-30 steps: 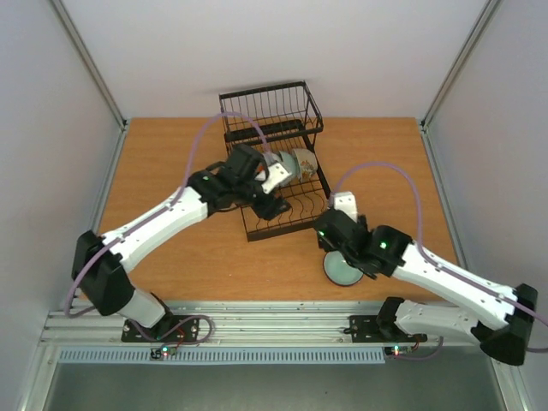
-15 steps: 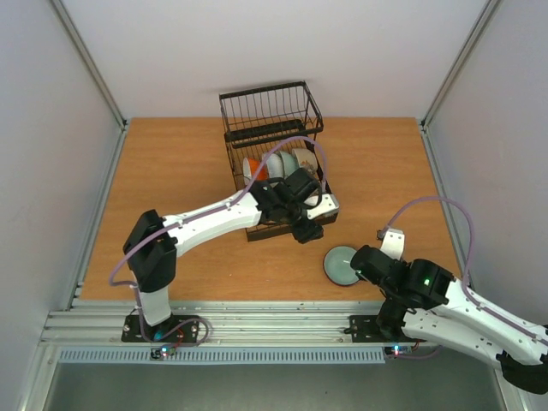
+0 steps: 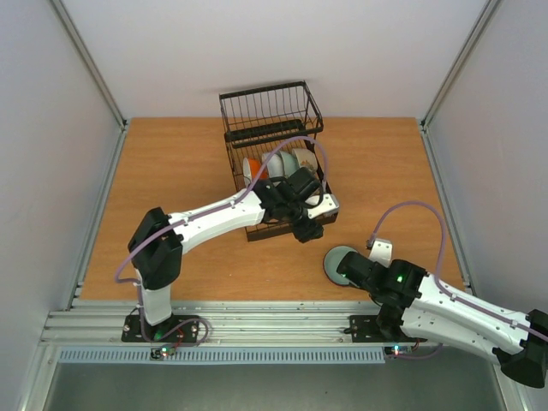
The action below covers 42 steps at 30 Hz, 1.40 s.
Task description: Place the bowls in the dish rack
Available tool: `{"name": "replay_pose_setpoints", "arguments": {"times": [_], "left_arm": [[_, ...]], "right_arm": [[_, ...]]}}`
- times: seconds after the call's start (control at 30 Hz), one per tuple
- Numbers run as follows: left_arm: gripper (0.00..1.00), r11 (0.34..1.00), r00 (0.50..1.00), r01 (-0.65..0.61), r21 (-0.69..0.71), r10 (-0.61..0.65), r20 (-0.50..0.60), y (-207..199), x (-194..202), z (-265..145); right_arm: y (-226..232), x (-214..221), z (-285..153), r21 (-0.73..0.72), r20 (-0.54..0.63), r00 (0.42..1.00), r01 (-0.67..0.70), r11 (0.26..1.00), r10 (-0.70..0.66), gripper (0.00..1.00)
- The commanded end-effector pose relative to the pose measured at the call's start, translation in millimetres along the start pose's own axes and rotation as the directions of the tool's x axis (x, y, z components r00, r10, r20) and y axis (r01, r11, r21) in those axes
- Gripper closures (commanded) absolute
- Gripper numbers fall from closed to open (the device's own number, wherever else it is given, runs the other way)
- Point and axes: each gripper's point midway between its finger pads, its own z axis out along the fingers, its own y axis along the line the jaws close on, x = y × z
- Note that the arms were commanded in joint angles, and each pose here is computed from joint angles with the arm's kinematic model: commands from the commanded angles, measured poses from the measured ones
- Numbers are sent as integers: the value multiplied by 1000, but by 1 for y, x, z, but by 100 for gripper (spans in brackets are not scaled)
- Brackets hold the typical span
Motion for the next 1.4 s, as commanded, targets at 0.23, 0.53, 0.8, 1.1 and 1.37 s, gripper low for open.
{"name": "replay_pose_setpoints", "arguments": {"times": [0.23, 0.53, 0.8, 1.1, 1.37], "left_arm": [[38, 1000, 1000, 12, 7, -12, 7, -1, -6, 13], [38, 1000, 1000, 15, 4, -15, 5, 0, -4, 15], [38, 999, 999, 34, 40, -34, -6, -5, 0, 24], [37, 996, 998, 57, 65, -54, -43, -14, 3, 45], [37, 995, 997, 57, 77, -53, -54, -19, 5, 50]], "right_arm": [[7, 12, 16, -11, -20, 999, -38, 999, 37, 73], [5, 6, 10, 1, -11, 999, -32, 999, 32, 92], [-2, -2, 0, 23, 20, 1000, -24, 999, 24, 89], [0, -1, 1, 28, 23, 1000, -9, 1000, 9, 84], [4, 1, 4, 29, 20, 1000, 7, 1000, -7, 91]]}}
